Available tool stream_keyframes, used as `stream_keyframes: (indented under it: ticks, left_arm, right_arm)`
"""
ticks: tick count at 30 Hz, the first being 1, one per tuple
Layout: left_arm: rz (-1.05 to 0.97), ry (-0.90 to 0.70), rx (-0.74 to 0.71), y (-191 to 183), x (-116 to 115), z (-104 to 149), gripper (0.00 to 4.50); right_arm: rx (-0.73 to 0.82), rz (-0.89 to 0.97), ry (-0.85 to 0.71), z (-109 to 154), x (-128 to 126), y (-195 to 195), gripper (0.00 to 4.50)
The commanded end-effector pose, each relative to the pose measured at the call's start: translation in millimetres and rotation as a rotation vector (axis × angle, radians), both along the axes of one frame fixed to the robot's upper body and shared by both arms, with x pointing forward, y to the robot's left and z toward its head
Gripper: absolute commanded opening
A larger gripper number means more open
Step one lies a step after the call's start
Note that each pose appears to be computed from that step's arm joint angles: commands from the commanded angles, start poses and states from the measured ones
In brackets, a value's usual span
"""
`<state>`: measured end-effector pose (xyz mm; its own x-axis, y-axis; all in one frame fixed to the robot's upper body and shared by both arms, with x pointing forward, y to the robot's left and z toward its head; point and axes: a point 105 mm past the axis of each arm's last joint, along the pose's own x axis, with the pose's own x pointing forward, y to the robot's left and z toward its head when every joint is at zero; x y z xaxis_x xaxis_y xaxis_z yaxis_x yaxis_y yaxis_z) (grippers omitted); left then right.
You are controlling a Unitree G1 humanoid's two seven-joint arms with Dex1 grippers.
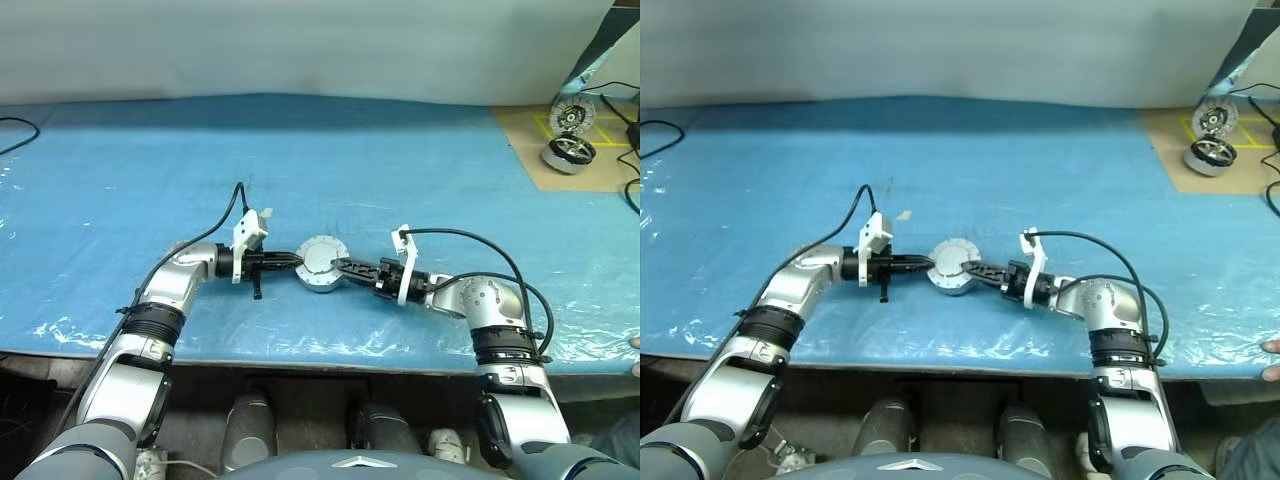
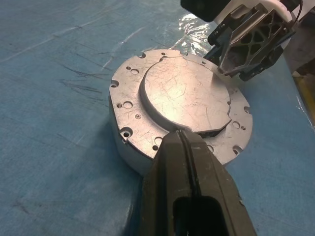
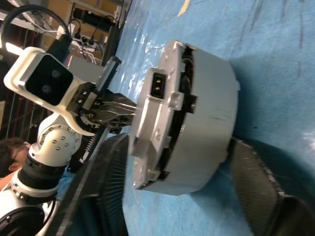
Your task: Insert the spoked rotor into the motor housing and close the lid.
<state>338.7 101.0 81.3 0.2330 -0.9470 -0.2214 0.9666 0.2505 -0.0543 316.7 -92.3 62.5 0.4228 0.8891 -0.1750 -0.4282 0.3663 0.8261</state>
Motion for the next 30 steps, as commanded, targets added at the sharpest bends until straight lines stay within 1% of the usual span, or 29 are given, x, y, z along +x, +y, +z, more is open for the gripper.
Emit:
stream_keyframes:
  ticks: [1,4,12,13,16,17,18,21,22,24,27,30]
  left_arm:
    - [0.012,0.022,0.036,5.3,2.6,-5.4,0.0]
    - [0.015,0.022,0.035,6.5,5.1,-4.4,0.0]
    - [0.032,0.018,0.001,7.1,11.5,3.3,0.0]
    - [0.038,0.013,-0.023,8.4,13.0,9.1,0.0]
    - [0.063,0.03,-0.171,15.4,16.9,39.7,0.0]
    - [0.068,0.04,-0.199,17.0,17.1,44.9,0.0]
    - [0.065,0.053,-0.234,19.0,11.9,51.1,0.0]
    - [0.044,0.085,-0.304,26.2,-14.9,66.1,0.0]
    - [0.049,0.103,-0.322,28.6,-19.2,70.2,0.0]
    - [0.074,0.14,-0.344,32.7,-22.2,75.0,0.0]
    - [0.111,0.197,-0.361,35.6,-23.9,73.3,0.0]
    - [0.164,0.276,-0.455,40.7,-19.8,75.2,0.0]
  right_arm:
    - [0.02,0.019,-0.024,6.6,0.3,7.7,2.04]
    - [0.02,0.025,-0.024,6.0,-0.7,11.0,1.26]
    - [0.042,0.037,-0.023,8.2,-2.4,20.4,1.24]
    - [0.05,0.038,-0.024,9.6,-2.3,21.1,1.24]
    - [0.084,0.025,-0.003,14.9,0.2,22.1,1.24]
    - [0.092,0.021,0.003,15.9,0.8,22.2,1.24]
    - [0.117,0.01,0.009,19.5,2.6,21.7,1.24]
    - [0.208,-0.03,0.035,30.9,9.3,19.3,1.24]
    - [0.244,-0.042,0.046,34.9,11.5,19.0,1.24]
    - [0.328,-0.061,0.066,44.6,15.9,19.1,1.24]
    - [0.432,-0.078,0.076,60.7,21.8,20.8,1.24]
    - [0.495,-0.089,0.07,75.8,27.0,24.2,1.24]
